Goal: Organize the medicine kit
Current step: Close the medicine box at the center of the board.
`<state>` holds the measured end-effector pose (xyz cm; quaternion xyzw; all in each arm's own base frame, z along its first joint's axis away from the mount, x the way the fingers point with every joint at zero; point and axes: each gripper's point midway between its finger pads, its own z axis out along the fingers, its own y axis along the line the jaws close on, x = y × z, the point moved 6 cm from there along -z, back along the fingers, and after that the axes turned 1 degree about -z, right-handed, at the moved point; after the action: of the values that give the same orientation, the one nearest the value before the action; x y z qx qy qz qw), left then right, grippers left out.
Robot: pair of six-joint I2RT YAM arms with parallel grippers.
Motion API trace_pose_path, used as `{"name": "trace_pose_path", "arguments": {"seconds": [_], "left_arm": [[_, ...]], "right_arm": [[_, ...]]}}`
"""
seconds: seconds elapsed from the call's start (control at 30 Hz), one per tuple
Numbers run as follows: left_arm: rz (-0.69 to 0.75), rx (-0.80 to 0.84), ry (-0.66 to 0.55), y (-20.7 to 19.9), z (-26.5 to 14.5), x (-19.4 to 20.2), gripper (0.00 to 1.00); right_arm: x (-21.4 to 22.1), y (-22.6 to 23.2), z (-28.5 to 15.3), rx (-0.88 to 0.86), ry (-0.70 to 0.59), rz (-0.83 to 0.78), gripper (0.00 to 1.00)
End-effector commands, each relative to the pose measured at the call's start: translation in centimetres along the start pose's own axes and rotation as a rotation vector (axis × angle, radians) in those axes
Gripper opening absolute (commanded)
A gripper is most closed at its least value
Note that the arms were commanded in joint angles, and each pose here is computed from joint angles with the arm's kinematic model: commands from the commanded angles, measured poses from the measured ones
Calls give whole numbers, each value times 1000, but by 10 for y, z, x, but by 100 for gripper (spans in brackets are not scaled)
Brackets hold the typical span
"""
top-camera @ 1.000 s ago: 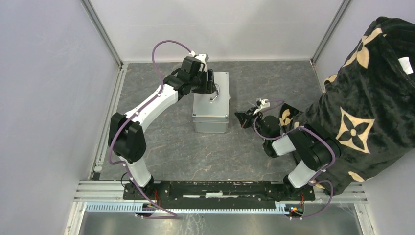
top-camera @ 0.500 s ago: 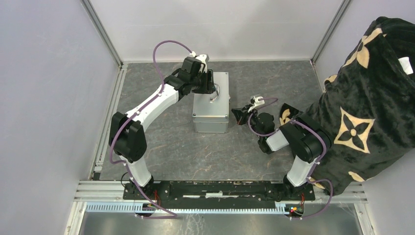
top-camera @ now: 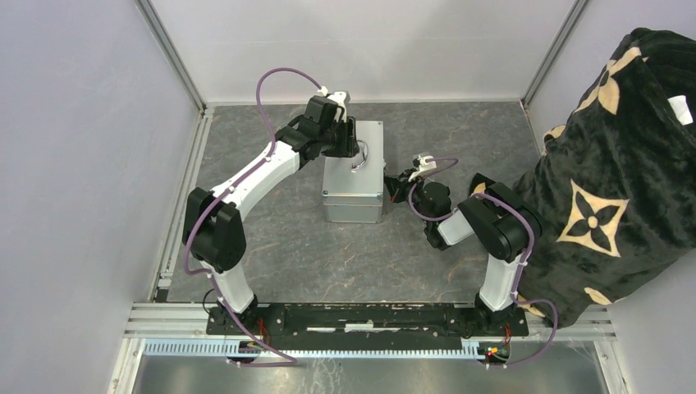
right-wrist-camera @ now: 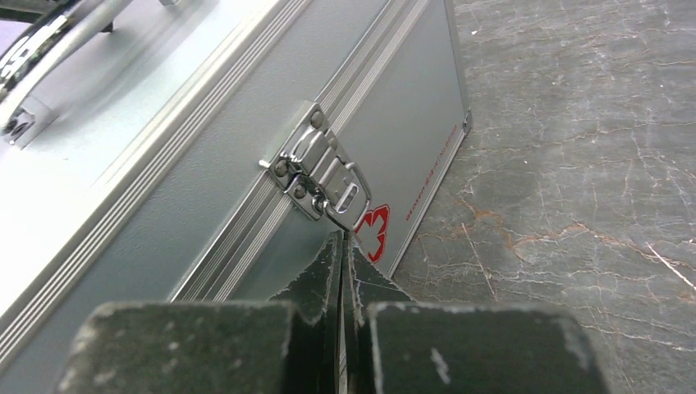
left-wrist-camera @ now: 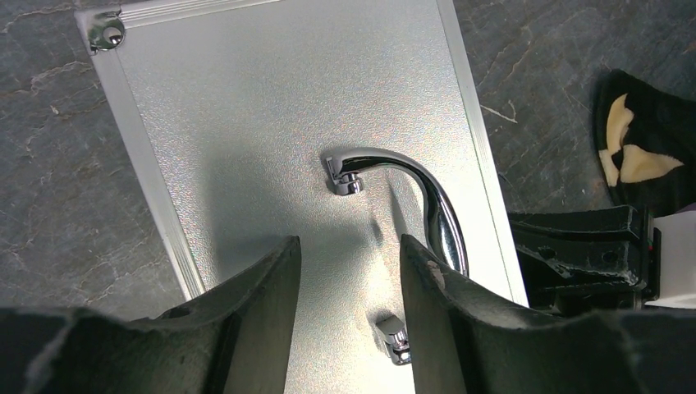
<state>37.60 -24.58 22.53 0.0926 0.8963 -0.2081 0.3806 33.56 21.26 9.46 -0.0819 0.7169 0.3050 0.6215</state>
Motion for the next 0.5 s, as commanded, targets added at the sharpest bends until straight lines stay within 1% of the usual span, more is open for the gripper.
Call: {"name": "trace_pose_path", "arguments": {"seconds": [0.0,0.47], "left_arm": [[27,-12,6,4,2,4,55],[25,-2,15,3,2,7,53]], "right_arm": [[-4,9,12,-17,-29,12,0],[-5,5,19,35,-69,43,2]]}}
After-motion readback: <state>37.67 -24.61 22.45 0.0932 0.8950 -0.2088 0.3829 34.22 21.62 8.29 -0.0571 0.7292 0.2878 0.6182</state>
